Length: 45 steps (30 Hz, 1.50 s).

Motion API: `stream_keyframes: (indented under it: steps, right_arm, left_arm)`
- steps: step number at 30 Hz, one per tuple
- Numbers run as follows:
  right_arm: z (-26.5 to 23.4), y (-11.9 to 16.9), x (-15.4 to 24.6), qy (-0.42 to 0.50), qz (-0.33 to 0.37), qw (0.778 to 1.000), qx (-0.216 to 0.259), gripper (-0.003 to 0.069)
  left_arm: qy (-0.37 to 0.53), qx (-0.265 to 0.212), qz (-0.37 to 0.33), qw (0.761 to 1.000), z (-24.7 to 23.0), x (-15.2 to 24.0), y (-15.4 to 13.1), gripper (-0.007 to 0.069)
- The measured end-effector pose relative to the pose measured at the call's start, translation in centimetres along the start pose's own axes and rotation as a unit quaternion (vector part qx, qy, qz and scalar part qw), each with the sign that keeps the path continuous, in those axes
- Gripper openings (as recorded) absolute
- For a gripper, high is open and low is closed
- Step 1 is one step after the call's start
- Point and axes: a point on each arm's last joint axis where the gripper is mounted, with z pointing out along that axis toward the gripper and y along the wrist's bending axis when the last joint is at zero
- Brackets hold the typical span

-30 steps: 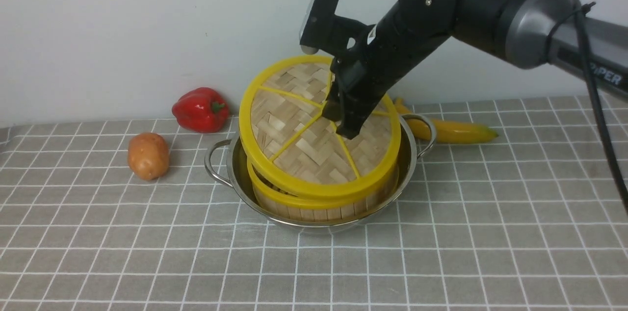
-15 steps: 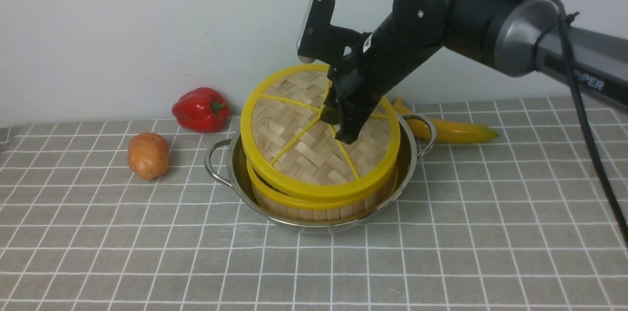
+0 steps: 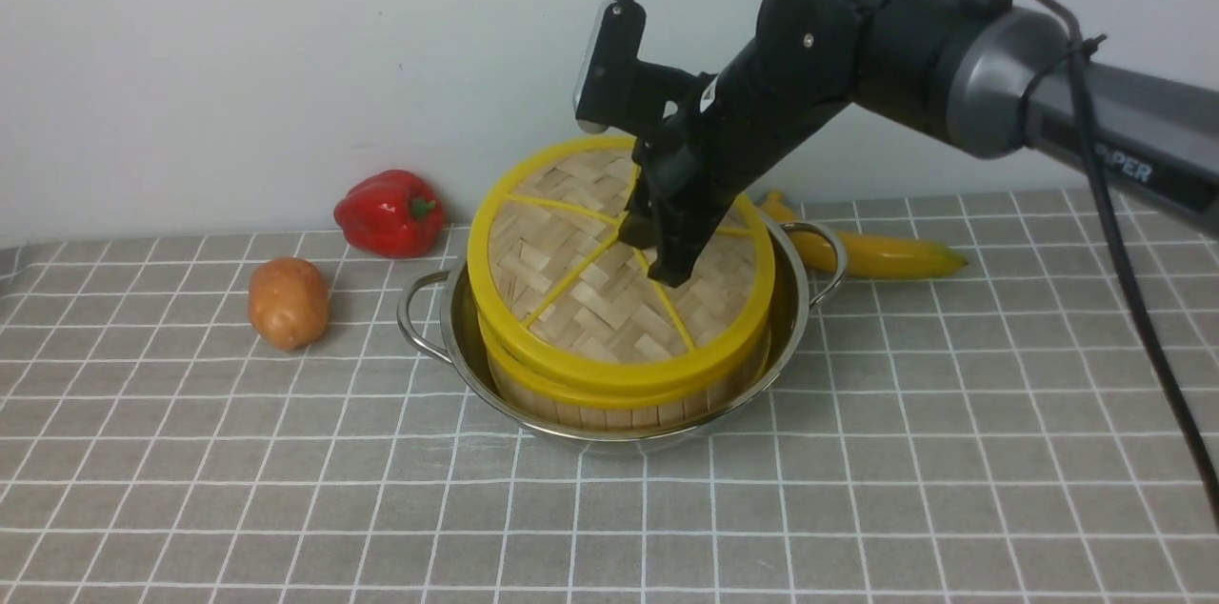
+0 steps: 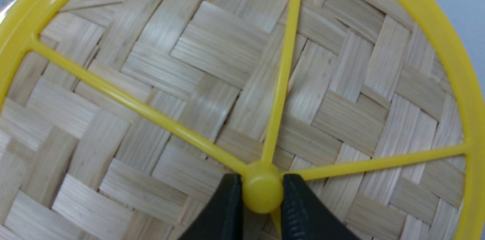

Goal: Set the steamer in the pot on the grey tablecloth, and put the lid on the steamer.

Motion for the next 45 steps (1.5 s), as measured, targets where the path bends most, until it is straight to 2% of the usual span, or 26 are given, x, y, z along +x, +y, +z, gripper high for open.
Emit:
stream_keyframes:
  steps: [12, 14, 21, 25, 34, 45]
  right_arm:
    - [0.3, 0.0, 0.1, 0.001, -0.002, 1.0, -0.001, 0.0147]
    - [0.3, 0.0, 0.1, 0.001, -0.002, 1.0, 0.0, 0.0171]
    - [0.4, -0.1, 0.1, -0.002, -0.005, 1.0, 0.003, 0.0339]
    - [0.1, -0.4, -0.3, -0.012, -0.008, 1.0, 0.016, 0.0367]
    - [-0.8, -0.9, -1.1, -0.027, 0.003, 0.999, 0.028, 0.0367]
    - [1.1, -0.5, -0.2, -0.002, 0.009, 1.0, 0.007, 0.0263]
  left_arm:
    - [0.0, 0.0, 0.0, 1.0, 0.0, 0.0, 0.0, 0.0242]
    - [0.0, 0.0, 0.0, 1.0, 0.0, 0.0, 0.0, 0.0242]
    - [0.0, 0.0, 0.0, 1.0, 0.0, 0.0, 0.0, 0.0242]
    - [0.0, 0.0, 0.0, 1.0, 0.0, 0.0, 0.0, 0.0242]
    - [0.0, 0.0, 0.0, 1.0, 0.0, 0.0, 0.0, 0.0242]
    - [0.0, 0.0, 0.0, 1.0, 0.0, 0.0, 0.0, 0.0242]
